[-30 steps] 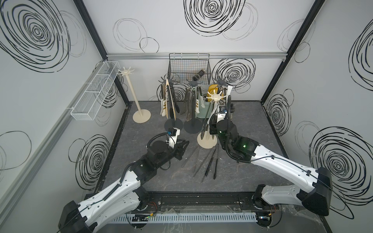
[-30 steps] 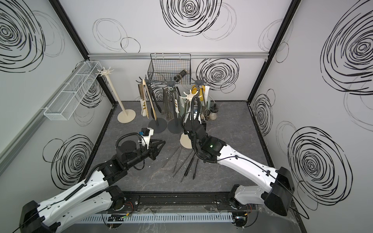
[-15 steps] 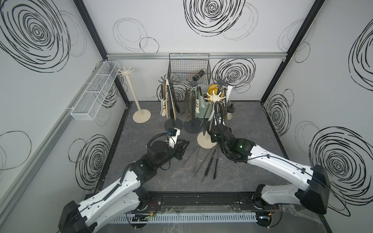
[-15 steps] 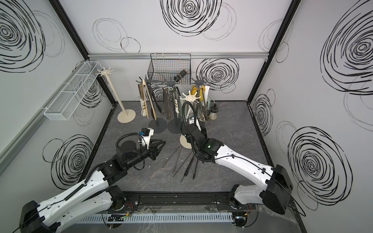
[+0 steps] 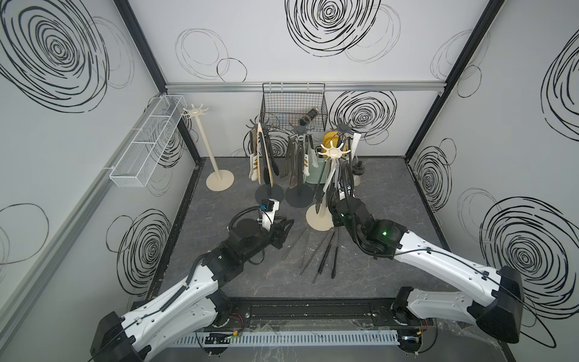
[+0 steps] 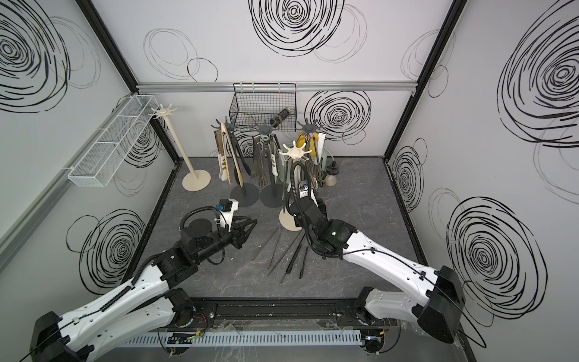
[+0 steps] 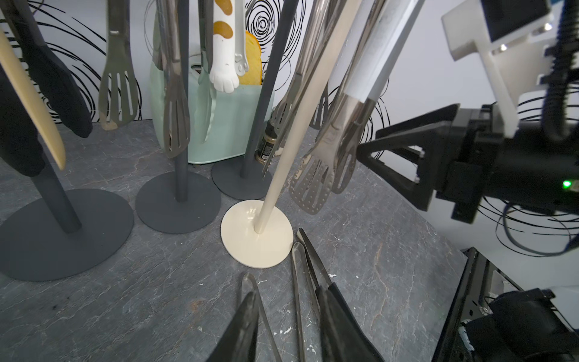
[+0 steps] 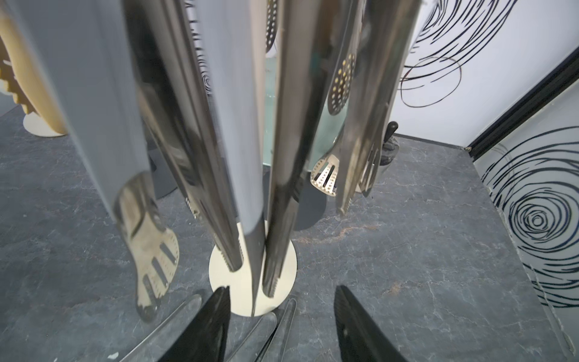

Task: Hang food tongs on kitchen utensil racks
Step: Hang the food tongs on the rack, then pick up the rack from the center of the board.

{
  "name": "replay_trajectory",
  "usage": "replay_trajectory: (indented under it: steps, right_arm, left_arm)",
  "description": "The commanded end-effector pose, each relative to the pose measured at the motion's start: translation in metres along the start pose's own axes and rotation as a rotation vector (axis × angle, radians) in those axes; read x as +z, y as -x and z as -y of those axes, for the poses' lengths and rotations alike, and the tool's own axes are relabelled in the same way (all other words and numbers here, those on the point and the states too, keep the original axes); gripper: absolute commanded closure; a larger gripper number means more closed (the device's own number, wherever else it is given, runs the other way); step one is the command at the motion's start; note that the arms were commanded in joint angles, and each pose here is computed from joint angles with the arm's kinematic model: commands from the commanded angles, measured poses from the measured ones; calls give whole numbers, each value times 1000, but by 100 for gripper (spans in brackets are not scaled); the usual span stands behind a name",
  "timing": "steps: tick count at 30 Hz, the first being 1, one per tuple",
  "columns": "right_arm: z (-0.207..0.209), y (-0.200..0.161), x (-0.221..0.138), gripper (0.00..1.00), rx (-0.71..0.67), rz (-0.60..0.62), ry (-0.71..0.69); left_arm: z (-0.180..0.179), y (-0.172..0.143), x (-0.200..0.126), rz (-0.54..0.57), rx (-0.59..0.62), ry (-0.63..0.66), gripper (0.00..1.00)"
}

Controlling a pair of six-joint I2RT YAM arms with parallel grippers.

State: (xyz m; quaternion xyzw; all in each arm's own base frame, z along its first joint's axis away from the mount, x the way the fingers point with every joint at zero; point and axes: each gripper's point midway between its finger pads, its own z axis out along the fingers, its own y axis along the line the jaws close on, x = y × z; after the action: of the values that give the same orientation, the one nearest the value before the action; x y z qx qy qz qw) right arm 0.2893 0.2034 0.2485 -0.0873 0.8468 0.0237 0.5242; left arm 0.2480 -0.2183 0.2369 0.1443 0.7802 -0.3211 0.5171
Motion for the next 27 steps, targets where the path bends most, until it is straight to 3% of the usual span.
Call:
replay_trajectory:
  steps: [1,7,14,19,23,27]
  right_arm:
    - [1,-12,-11,42,12,-22,72]
    - [16,-28,-20,38,34,-57,141]
    - [37,-16,-16,36,117,-15,247]
    - [55,-9,-10,34,160,15,309]
    - [66,-14,-5,34,205,29,347]
    - [74,-23,-3,33,228,22,361]
  left_arm:
    - [-11,16,-4,42,-33,79,64]
    - [-74,31,-24,79,-134,390,61]
    - [-155,78,-52,209,-205,616,60]
    - [-206,121,-66,275,-129,774,54]
    - [-241,155,-68,340,-36,861,40]
    - [-292,177,-60,358,-24,908,31]
